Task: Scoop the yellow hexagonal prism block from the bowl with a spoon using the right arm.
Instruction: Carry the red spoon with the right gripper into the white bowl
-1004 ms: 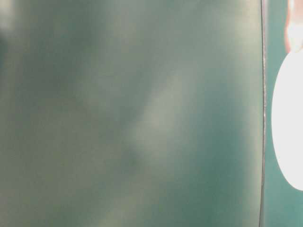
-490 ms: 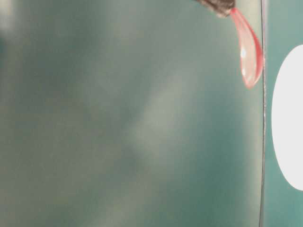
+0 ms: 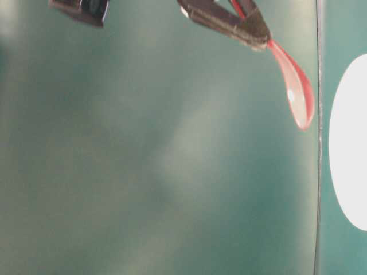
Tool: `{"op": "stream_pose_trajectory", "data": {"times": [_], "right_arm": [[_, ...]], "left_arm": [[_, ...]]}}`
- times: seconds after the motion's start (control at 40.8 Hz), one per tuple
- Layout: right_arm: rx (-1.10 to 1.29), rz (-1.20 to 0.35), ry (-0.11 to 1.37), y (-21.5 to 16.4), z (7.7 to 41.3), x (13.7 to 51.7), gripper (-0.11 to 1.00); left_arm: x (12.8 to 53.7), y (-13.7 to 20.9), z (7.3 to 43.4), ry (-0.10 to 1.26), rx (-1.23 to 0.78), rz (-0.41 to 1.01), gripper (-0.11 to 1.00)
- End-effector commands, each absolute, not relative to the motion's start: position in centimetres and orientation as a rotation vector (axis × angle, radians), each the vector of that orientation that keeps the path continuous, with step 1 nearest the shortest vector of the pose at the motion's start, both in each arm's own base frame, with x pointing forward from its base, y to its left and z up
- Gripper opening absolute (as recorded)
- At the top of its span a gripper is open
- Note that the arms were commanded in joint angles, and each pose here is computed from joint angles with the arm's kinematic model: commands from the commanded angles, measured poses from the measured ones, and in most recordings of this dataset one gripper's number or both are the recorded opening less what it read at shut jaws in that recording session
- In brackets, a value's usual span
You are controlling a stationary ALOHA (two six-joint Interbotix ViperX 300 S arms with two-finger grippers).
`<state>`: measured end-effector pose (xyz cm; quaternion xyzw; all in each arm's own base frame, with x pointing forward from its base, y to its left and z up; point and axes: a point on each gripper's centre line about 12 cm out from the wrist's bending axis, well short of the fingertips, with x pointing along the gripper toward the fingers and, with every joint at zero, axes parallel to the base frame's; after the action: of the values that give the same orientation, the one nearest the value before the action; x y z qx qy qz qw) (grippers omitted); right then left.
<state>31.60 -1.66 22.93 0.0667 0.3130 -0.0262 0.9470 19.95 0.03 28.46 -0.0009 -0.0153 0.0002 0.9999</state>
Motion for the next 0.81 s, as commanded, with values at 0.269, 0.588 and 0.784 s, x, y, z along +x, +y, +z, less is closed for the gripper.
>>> {"op": "stream_pose_trajectory", "data": {"times": [0.269,0.588,0.784], "right_arm": [[0.255,-0.091,0.723,-2.5,23.6,33.7,0.25],[0.335,-0.100,0.850,-2.2,22.9,34.6,0.25],[0.356,-0.100,0.937,-2.1,22.4,35.1,0.25]], "left_arm": [[20.2,0.0,29.4,-0.043,0.015,0.000,0.04],[20.2,0.0,29.3,-0.034,0.014,0.000,0.04],[20.2,0.0,29.4,-0.035,0.014,0.000,0.04]]}}
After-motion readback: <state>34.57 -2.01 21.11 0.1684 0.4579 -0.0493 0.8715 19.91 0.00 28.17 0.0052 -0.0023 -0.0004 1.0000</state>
